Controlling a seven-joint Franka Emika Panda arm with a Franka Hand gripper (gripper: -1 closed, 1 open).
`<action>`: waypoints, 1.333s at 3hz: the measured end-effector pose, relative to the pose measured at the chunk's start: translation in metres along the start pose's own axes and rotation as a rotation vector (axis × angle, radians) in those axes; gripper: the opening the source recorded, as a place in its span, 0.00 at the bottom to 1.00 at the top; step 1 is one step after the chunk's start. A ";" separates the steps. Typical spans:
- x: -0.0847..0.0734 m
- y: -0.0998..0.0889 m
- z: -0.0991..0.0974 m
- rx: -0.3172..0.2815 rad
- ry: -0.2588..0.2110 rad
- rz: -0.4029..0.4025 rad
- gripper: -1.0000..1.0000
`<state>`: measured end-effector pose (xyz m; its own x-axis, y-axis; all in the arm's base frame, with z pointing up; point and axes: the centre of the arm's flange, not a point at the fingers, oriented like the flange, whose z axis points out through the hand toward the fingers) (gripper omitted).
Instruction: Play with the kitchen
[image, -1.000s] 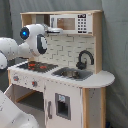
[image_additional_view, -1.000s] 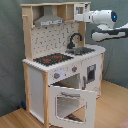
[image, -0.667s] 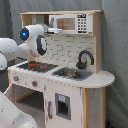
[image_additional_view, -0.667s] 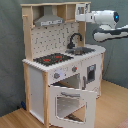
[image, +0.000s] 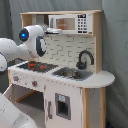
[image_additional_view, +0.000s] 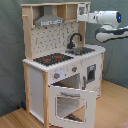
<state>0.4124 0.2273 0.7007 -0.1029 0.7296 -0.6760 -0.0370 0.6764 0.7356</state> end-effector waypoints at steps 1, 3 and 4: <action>0.002 0.001 -0.001 -0.003 0.003 -0.001 1.00; -0.017 0.004 -0.034 -0.023 -0.045 -0.027 1.00; -0.026 0.011 -0.061 -0.040 -0.112 -0.028 1.00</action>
<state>0.3541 0.2096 0.7284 0.0103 0.7190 -0.6950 -0.0783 0.6934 0.7162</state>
